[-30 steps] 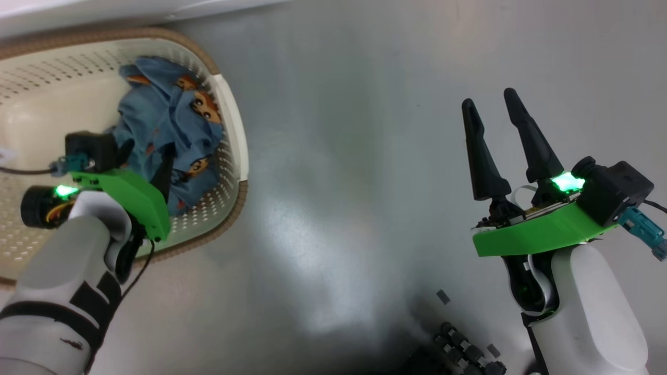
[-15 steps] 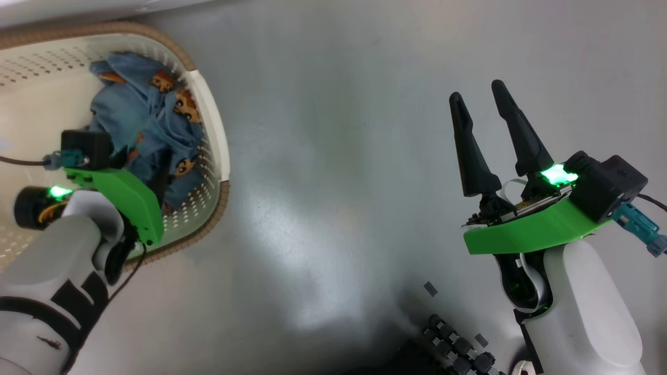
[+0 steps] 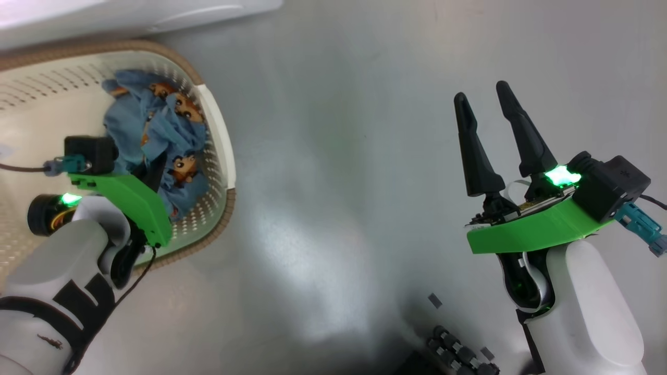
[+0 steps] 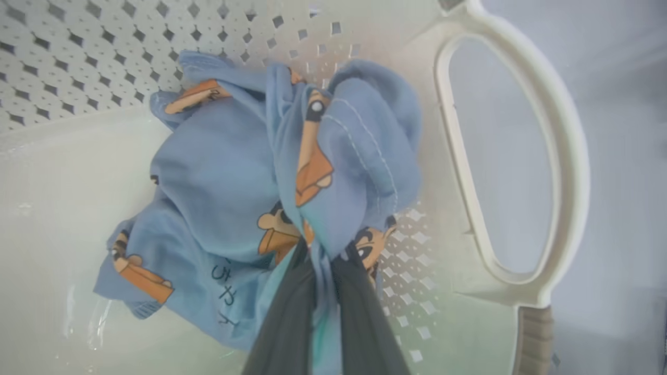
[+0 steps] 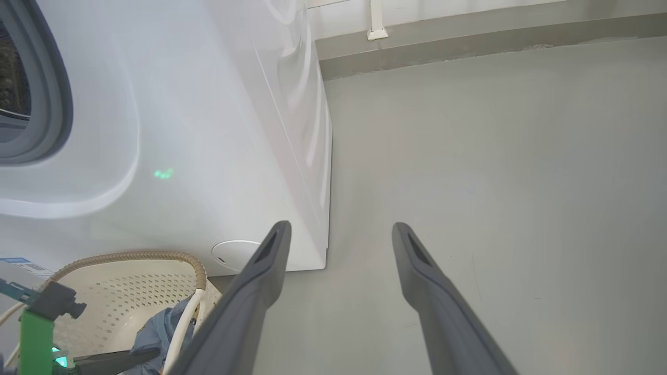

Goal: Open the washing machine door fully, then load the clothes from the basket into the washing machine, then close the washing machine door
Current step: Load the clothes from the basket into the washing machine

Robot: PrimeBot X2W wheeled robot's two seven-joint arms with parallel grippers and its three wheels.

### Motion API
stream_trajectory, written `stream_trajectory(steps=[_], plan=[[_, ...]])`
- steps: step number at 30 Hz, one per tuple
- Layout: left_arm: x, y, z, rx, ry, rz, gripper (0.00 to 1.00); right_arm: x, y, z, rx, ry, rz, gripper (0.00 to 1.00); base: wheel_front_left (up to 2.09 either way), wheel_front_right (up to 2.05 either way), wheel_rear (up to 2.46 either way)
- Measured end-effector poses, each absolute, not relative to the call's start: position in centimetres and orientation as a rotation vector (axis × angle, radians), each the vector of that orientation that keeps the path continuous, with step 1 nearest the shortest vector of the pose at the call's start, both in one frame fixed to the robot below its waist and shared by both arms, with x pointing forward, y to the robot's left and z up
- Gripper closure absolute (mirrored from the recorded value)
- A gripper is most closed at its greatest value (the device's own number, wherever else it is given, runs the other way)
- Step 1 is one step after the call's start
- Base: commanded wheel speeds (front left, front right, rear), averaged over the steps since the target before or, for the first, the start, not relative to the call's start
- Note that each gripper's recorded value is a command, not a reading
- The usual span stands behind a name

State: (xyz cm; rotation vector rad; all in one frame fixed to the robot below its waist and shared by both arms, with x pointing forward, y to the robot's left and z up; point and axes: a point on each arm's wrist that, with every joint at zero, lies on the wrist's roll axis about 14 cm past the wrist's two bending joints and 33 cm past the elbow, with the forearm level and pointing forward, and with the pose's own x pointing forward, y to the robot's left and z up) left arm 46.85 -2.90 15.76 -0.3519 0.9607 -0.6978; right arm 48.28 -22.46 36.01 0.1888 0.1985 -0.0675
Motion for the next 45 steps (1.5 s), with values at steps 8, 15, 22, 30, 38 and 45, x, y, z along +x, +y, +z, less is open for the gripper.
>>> stream_trajectory(steps=[8,15,22,30,38,45], plan=[[49.3,-0.3,19.3,-0.387,0.866,-0.57,1.0,47.5,-21.9,37.6,0.196,0.182,-0.06,0.0,0.0,0.0,0.0],[49.1,3.6,24.2,-0.378,0.731,-0.467,1.0,45.1,-21.6,39.3,0.179,0.179,-0.061,0.0,0.0,0.0,0.0],[48.7,6.0,29.9,-0.346,0.566,-0.411,1.0,42.8,-21.3,41.0,0.176,0.165,-0.053,0.0,0.0,0.0,0.0],[47.5,9.0,36.4,-0.286,0.373,-0.353,1.0,41.2,-20.8,43.4,0.179,0.116,-0.025,0.0,0.0,0.0,0.0],[45.4,11.9,42.5,-0.279,0.186,-0.262,1.0,39.3,-19.9,44.9,0.187,0.087,0.003,0.0,0.0,0.0,0.0],[41.6,14.1,45.4,-0.235,0.094,-0.21,1.0,37.5,-19.7,45.9,0.186,0.066,0.016,0.0,0.0,0.0,0.0]])
